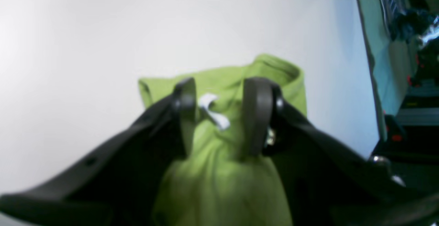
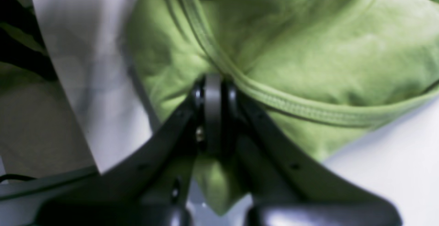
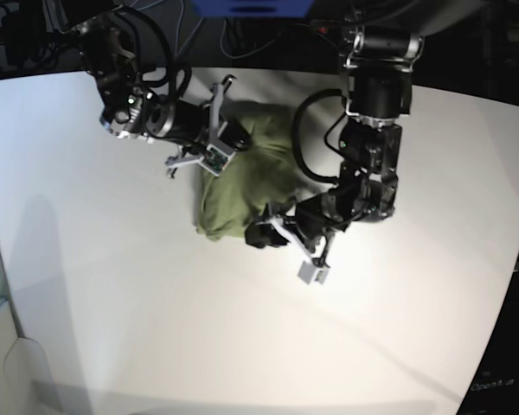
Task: Fold the T-shirt properly
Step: 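Press the left gripper onto the bundle's edge while the right gripper holds, then pull the left gripper away and press the bundle with the right gripper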
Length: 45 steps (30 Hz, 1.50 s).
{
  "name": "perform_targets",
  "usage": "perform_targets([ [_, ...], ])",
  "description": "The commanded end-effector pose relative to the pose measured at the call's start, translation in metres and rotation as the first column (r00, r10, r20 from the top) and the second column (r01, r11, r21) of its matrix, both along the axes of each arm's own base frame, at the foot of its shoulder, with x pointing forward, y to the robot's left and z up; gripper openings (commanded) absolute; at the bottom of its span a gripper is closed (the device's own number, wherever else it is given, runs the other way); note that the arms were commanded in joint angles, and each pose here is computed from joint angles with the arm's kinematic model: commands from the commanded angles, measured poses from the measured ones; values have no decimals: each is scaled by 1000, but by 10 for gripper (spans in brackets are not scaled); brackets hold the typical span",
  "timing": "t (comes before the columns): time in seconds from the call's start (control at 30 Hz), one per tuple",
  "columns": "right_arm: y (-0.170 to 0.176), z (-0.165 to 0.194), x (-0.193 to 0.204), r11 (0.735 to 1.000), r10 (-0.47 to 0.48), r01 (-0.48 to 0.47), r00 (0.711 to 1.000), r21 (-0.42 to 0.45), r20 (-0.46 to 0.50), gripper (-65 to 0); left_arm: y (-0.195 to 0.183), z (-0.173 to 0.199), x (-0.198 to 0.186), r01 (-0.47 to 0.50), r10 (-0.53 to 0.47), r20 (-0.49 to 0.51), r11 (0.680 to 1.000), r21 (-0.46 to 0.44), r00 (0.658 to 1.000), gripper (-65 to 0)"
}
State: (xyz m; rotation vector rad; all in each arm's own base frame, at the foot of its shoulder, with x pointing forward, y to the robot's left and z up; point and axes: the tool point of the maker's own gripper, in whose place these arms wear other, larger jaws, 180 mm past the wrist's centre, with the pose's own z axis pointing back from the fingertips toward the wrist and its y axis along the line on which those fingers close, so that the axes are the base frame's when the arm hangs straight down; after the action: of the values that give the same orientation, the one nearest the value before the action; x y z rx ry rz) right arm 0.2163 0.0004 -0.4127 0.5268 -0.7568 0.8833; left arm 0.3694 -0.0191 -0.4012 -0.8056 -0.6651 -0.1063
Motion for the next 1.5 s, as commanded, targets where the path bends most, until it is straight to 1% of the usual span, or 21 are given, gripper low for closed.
perform_targets([
  [0.0, -2, 3, 3, 1000, 5, -5, 1000, -7, 11, -649, -4, 14, 13, -6, 7, 44, 1000, -29, 999, -425],
  [0.17, -11, -3, 6, 1000, 3, -3, 1000, -30, 5, -649, -4, 4, 11, -17, 18, 20, 999, -36, 1000, -425],
  [0.2, -13, -6, 9, 999, -1, 1, 1000, -36, -2, -649, -3, 3, 11, -16, 16, 19, 999, -29, 1000, -425],
  [0.3, -19, -22, 9, 999, -15, 13, 999, -52, -44, -649, 3, -4, 9, 0, -1, 22, 1000, 31, 1000, -425],
  [0.43, -16, -19, 10, 1000, -22, 22, 999, -14, -30, -649, 8, -2, 11, 2, -4, 32, 999, 46, 999, -425],
  [0.53, -22, -7, 15, 999, -8, 9, 1000, -33, 13, -649, 24, 14, 16, -1, -5, 78, 998, 69, 997, -425],
  [0.6, -25, 4, 19, 999, 7, -4, 999, -52, 50, -649, 33, 31, 20, -1, -5, 111, 998, 59, 994, -425],
  [0.73, -39, 28, 32, 996, -23, 33, 993, -81, 118, -649, 59, 63, 25, 1, -8, 167, 999, 43, 986, -425],
  [0.83, -46, 48, 40, 994, -39, 57, 984, -98, 173, -649, 86, 84, 23, -4, -5, 196, 999, 45, 981, -425],
  [0.9, -43, 66, 42, 993, -28, 53, 975, -107, 220, -649, 109, 86, 13, -25, 13, 193, 998, 60, 981, -425],
  [0.97, -41, 75, 40, 992, -20, 49, 971, -117, 237, -649, 133, 83, 0, -61, 43, 184, 994, 94, 982, -425],
  [1.13, -17, 85, 43, 997, -42, 56, 969, -51, 242, -649, 181, 65, -38, -148, 127, 143, 978, 150, 982, -425],
  [1.2, -5, 86, 42, 999, -35, 42, 971, -26, 235, -649, 193, 59, -51, -175, 156, 127, 971, 162, 980, -425],
  [1.27, 8, 94, 48, 1000, -18, 20, 966, -5, 258, -649, 205, 56, -61, -197, 177, 117, 964, 180, 977, -425],
  [1.37, 20, 91, 53, 1000, 19, -17, 967, -9, 255, -649, 211, 53, -76, -209, 190, 107, 958, 198, 976, -425],
  [1.47, 25, 76, 64, 999, 31, -28, 975, -19, 218, -649, 216, 55, -88, -218, 198, 112, 951, 217, 974, -425],
])
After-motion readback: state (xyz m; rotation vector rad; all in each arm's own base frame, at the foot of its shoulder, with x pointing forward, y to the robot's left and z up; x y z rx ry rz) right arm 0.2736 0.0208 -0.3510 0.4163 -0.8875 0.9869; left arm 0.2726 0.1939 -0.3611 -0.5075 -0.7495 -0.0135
